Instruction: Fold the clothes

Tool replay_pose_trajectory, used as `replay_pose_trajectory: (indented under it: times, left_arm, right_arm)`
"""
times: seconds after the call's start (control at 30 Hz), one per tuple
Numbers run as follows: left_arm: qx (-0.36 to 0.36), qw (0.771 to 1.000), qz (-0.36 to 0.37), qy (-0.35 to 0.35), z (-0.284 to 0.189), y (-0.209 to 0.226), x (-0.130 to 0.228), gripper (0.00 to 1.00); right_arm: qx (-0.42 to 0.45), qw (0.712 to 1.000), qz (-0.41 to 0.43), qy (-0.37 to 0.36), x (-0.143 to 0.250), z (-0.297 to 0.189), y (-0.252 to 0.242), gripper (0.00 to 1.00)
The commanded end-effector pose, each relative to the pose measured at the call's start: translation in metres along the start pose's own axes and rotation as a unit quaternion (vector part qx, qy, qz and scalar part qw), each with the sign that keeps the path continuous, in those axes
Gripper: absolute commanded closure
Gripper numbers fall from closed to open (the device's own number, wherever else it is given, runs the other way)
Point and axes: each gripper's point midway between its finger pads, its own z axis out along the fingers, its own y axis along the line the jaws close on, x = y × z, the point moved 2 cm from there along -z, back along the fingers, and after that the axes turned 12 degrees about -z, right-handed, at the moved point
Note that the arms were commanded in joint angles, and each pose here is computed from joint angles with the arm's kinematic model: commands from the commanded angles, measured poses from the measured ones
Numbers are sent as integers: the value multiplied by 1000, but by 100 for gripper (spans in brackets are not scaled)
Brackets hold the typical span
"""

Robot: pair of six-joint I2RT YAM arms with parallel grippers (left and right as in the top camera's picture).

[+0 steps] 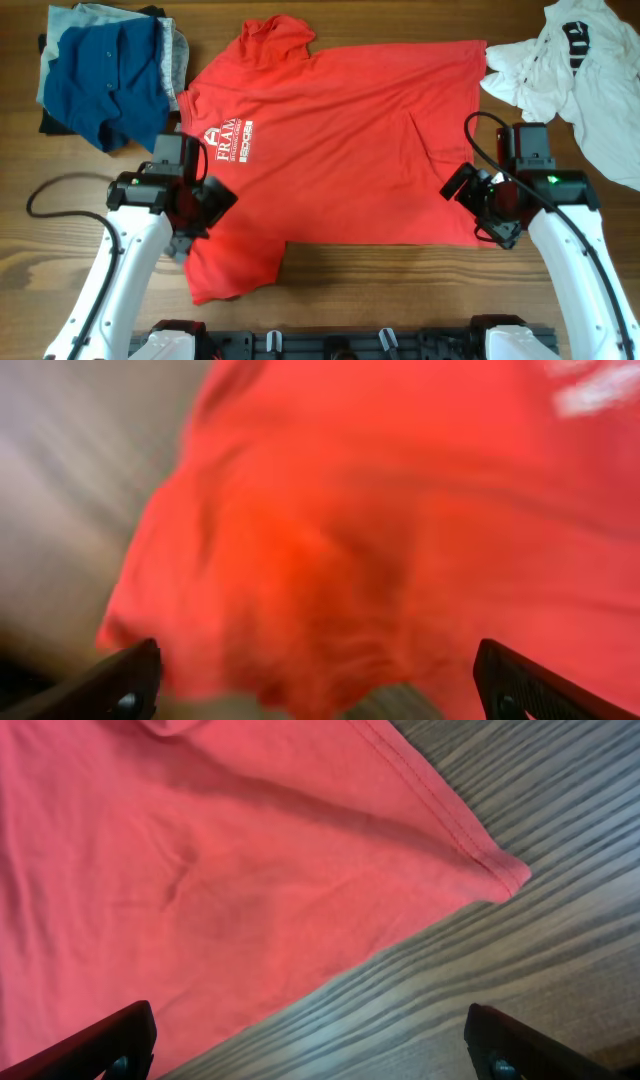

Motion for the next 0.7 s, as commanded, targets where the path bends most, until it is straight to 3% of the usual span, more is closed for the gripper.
replay_pose_trajectory:
  times: [0.0, 0.13, 0.3, 0.5, 0.67]
  left_arm:
    - [-61, 990, -127, 31, 17, 29, 18, 0]
    - [-110, 976, -173, 78, 40, 56, 45, 0]
    - [-159, 962, -206, 85, 60, 86, 64, 2]
    - [-164, 956, -232, 78, 81, 100, 70, 2]
    - [-125, 959, -246, 61, 104, 97, 65, 4]
  right_arm:
    - [26, 1000, 11, 10, -2, 12, -6, 0]
    - [41, 999, 10, 20, -3, 20, -9, 0]
    - [47, 998, 11, 30, -4, 27, -9, 0]
    - [46, 998, 10, 29, -6, 28, -9, 0]
    - [45, 999, 4, 28, -6, 28, -9, 0]
